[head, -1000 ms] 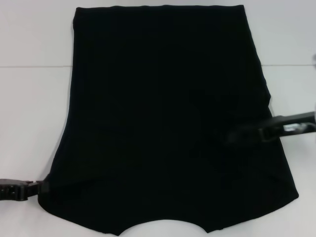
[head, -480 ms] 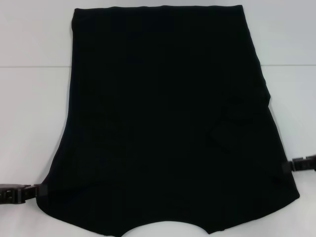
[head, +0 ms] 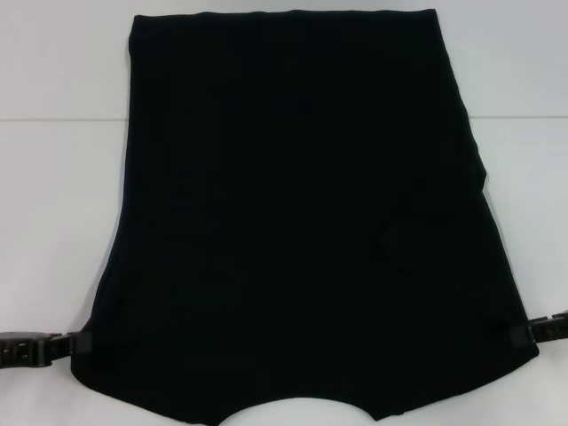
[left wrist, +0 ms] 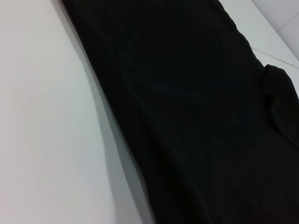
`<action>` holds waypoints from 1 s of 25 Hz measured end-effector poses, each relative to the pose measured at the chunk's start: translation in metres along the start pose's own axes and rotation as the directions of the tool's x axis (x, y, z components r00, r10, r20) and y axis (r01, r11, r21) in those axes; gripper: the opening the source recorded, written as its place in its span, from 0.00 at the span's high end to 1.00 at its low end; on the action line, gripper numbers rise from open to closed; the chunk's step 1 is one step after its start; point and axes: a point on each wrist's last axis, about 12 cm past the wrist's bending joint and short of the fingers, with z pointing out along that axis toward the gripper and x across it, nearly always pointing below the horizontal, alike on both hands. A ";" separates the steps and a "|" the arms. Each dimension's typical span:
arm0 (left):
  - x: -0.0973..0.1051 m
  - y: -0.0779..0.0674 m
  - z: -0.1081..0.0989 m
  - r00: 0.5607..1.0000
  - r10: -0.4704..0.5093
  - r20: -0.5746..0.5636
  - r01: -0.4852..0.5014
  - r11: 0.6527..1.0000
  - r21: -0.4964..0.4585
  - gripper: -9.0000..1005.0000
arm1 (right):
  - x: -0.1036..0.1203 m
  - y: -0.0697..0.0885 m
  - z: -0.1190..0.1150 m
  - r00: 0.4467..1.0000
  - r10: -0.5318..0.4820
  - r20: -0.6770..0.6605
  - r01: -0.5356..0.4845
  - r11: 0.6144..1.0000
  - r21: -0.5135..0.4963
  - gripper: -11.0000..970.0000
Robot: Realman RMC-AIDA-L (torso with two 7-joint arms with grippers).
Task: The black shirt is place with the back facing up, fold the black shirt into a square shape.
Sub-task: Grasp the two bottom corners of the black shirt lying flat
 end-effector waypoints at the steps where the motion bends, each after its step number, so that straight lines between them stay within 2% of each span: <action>1: 0.000 0.000 0.000 1.000 0.000 0.000 0.000 1.000 0.000 0.96 | 0.001 0.000 0.000 1.000 0.003 -0.007 -0.003 1.000 0.003 0.41; 11: 0.000 0.000 0.000 1.000 -0.001 -0.001 0.001 1.000 -0.003 0.96 | 0.003 0.000 0.004 0.999 0.010 -0.037 -0.010 1.000 0.008 0.41; 25: -0.004 0.002 -0.001 1.000 0.006 0.004 -0.006 1.000 -0.016 0.96 | -0.005 0.010 0.015 0.999 -0.016 -0.049 0.014 1.000 -0.024 0.42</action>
